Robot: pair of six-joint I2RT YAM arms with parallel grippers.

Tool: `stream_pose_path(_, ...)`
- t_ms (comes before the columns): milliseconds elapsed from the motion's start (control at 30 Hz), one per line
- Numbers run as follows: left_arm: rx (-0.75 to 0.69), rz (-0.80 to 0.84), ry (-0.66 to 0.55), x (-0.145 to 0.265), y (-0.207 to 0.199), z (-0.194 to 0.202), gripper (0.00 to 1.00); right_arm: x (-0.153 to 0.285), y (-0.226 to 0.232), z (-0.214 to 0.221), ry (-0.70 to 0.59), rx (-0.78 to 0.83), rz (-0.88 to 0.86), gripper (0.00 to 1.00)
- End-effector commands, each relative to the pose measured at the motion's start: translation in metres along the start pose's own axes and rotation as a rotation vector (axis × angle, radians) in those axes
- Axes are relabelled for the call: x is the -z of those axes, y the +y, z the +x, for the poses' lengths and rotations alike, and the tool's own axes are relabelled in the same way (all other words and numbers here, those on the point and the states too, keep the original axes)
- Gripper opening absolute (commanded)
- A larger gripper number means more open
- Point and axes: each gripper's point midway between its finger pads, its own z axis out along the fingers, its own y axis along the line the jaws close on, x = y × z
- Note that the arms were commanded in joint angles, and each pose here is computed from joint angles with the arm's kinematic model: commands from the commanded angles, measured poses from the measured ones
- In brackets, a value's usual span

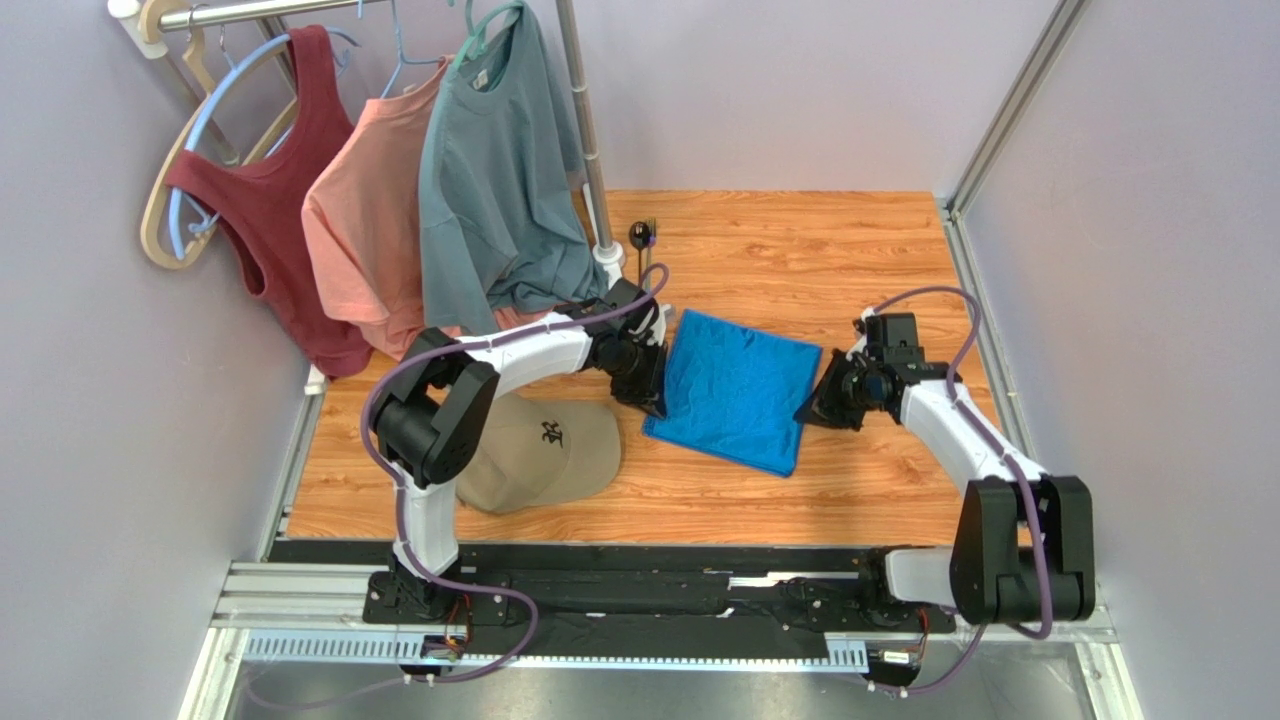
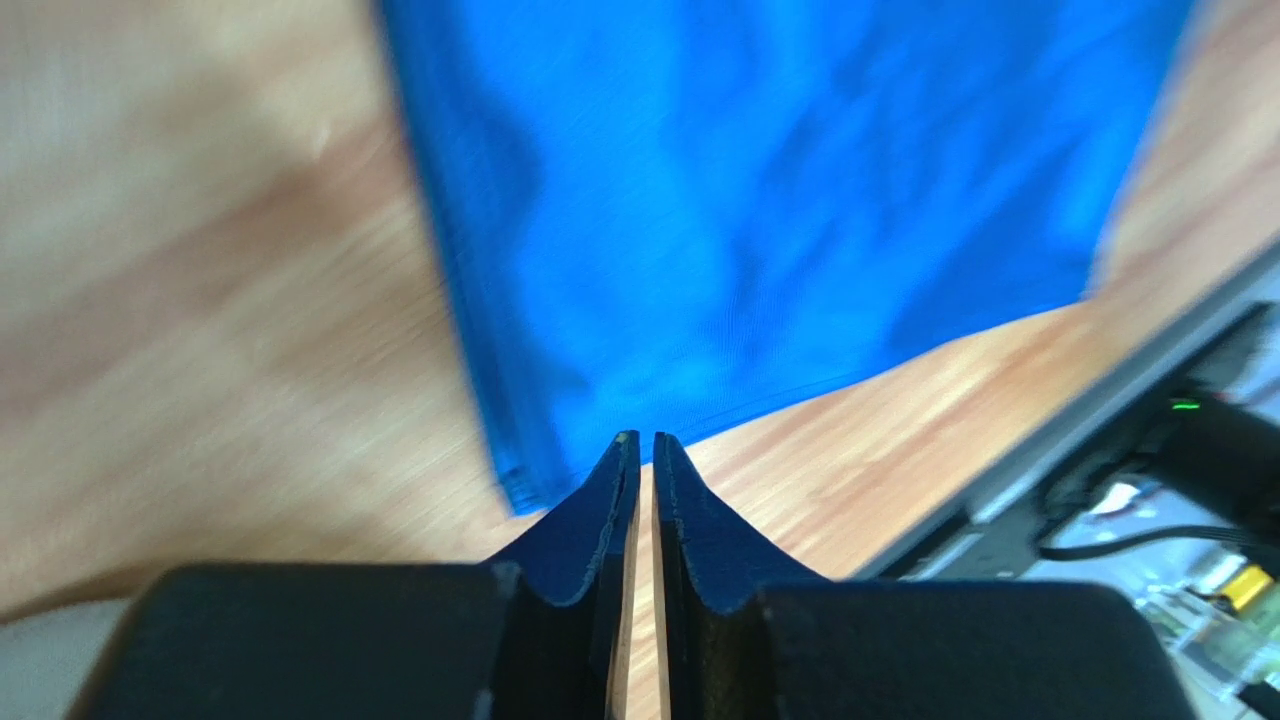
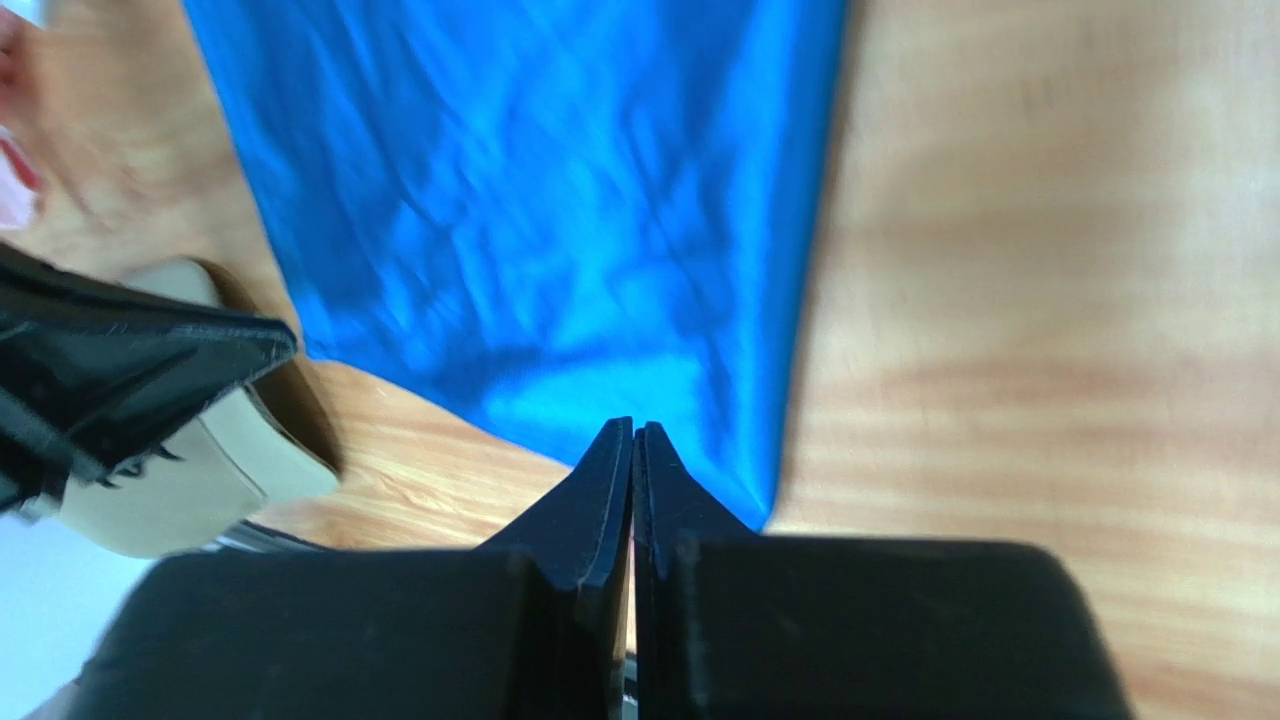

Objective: Fold the napkin into a case and place the utensils inside
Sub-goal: Smooth out the square-folded napkin at the center of the board.

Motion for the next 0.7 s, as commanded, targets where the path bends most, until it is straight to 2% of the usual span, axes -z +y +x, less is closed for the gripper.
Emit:
stream_pose_path(0, -0.033, 0.171, -0.175, 0.036, -0.049, -0.069, 0.16, -0.004, 0.030, -0.049, -0.081, 0.037, -0.087, 0.04)
stream_pose_path(167, -0.027, 0.228, -0.280, 0.025, -0.048, -0.130, 0.14, -0.016, 0.057, -0.089, -0.103, 0.059, -0.178, 0.13)
stream_pose_path(267, 0.032, 0.289, -0.304, 0.012, -0.043, -0.153, 0.13, -0.024, 0.061, -0.102, -0.093, 0.050, -0.208, 0.13)
stream_pose_path(433, 0.068, 0.295, -0.306, -0.014, -0.033, -0.172, 0.12, -0.031, 0.053, -0.119, -0.076, -0.009, -0.283, 0.14)
stream_pose_path(667, 0.119, 0.298, -0.322, -0.031, -0.017, -0.187, 0.12, -0.052, 0.035, -0.127, -0.051, -0.036, -0.278, 0.13)
